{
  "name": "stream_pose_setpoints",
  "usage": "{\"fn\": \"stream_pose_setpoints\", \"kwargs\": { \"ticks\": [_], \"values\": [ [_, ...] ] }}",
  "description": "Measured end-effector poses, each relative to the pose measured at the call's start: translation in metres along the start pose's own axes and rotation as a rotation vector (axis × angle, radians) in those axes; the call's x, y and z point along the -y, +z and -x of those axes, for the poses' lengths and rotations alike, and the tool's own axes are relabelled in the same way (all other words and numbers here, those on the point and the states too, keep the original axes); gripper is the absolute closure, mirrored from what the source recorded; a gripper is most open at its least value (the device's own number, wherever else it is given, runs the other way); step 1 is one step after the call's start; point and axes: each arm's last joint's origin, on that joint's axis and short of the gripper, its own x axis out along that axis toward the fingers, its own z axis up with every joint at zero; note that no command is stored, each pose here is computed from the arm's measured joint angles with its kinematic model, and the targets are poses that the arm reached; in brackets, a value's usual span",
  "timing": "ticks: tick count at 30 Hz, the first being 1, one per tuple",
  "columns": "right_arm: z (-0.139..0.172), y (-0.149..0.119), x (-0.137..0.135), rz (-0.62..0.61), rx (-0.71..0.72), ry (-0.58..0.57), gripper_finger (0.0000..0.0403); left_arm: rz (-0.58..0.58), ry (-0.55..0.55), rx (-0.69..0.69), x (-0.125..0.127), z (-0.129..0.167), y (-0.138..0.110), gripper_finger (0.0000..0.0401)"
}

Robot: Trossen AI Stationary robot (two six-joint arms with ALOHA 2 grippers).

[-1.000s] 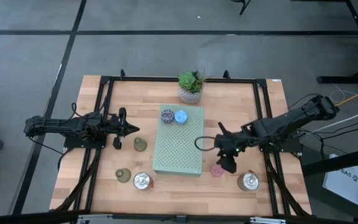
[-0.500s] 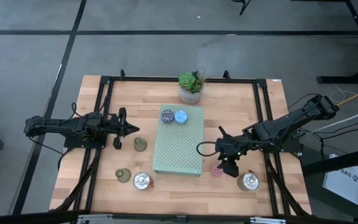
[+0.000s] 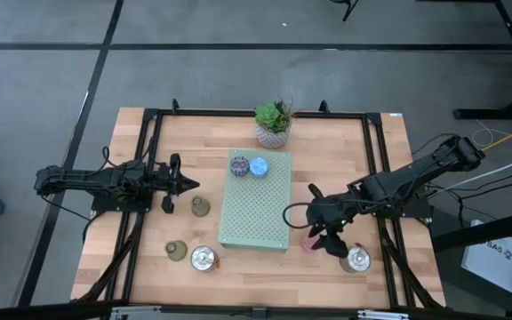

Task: Pick & Place candle stick holders
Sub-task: Put the pink patterned scented candle on the shelf

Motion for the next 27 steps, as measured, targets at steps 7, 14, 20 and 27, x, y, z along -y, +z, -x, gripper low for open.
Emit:
{"fn": "stream_pose_setpoints", "kwargs": {
  "ticks": [7,14,20,27],
  "values": [
    [0.000,0.004,-0.002,0.008,0.052,0.013,0.0202,0.000,0.000,0.000,0.000,0.000,0.000,0.0395],
    [-0.017,-0.004,-0.009,0.086,0.080,-0.152,0.0202,0.000,0.000,0.000,0.000,0.000,0.000,0.0395],
    [-0.028,-0.015,-0.017,0.110,0.059,-0.243,0.0202,0.000,0.000,0.000,0.000,0.000,0.000,0.0395],
    [-0.039,-0.030,-0.015,0.139,-0.049,-0.336,0.0200,0.000,0.000,0.000,0.000,0.000,0.000,0.0395]
  ]
}}
